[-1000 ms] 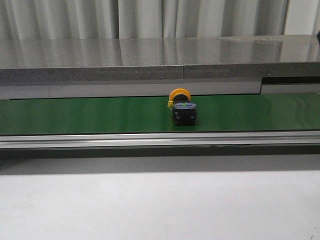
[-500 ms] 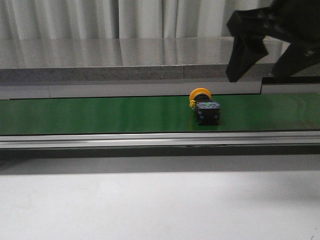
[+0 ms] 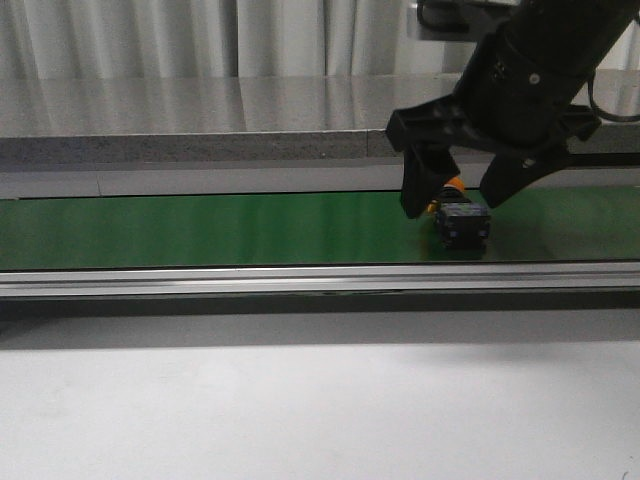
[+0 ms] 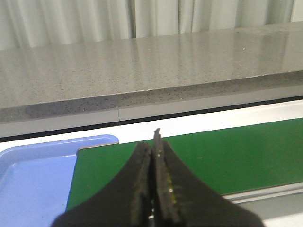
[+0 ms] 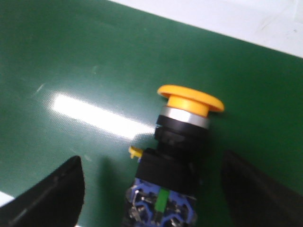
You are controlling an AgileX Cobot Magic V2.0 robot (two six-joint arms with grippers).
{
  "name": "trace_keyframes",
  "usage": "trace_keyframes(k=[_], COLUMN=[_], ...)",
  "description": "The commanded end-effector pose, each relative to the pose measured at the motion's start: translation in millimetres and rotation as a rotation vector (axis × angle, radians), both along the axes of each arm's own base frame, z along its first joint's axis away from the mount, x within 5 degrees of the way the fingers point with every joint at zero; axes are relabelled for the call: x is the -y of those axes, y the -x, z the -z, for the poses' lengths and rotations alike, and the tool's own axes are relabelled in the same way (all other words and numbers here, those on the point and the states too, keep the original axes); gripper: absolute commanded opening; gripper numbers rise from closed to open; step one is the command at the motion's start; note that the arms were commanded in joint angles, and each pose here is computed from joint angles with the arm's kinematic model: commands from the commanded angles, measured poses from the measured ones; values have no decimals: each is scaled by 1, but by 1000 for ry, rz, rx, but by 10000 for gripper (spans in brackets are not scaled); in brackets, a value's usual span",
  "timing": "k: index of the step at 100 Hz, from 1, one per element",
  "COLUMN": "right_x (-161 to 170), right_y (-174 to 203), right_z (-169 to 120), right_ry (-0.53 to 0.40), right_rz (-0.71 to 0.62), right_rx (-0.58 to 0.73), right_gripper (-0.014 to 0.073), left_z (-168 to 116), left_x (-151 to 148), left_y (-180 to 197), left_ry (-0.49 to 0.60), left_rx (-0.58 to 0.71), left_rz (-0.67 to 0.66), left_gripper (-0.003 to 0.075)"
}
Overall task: Move button from left to right
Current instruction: 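Lift the button with the right gripper and carry it over the green mat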
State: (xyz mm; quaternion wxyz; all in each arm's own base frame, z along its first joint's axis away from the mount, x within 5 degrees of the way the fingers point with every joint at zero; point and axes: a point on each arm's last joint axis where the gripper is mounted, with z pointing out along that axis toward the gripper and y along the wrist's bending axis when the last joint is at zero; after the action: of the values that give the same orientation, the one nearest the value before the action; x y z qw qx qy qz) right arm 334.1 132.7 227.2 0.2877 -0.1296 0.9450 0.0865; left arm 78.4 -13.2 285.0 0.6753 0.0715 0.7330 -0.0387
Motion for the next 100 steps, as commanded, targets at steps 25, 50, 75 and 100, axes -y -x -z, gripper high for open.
trace_keyframes(k=[25, 50, 75, 100], right_x=[-1, 6, 67, 160], right_y=[-7, -7, -15, -19], right_z=[-18, -61, -101, -103], right_ry=[-4, 14, 140, 238], right_rz=[-13, -19, 100, 275], right_rx=[74, 137, 193, 193], right_gripper=[312, 256, 256, 256], left_z=[-16, -16, -16, -16], left_x=[-2, -2, -2, -2], left_y=[0, 0, 0, 0], left_ry=[23, 23, 23, 23], left_rx=[87, 87, 87, 87], left_rz=[-20, -20, -20, -20], left_gripper=[-19, -19, -19, -19])
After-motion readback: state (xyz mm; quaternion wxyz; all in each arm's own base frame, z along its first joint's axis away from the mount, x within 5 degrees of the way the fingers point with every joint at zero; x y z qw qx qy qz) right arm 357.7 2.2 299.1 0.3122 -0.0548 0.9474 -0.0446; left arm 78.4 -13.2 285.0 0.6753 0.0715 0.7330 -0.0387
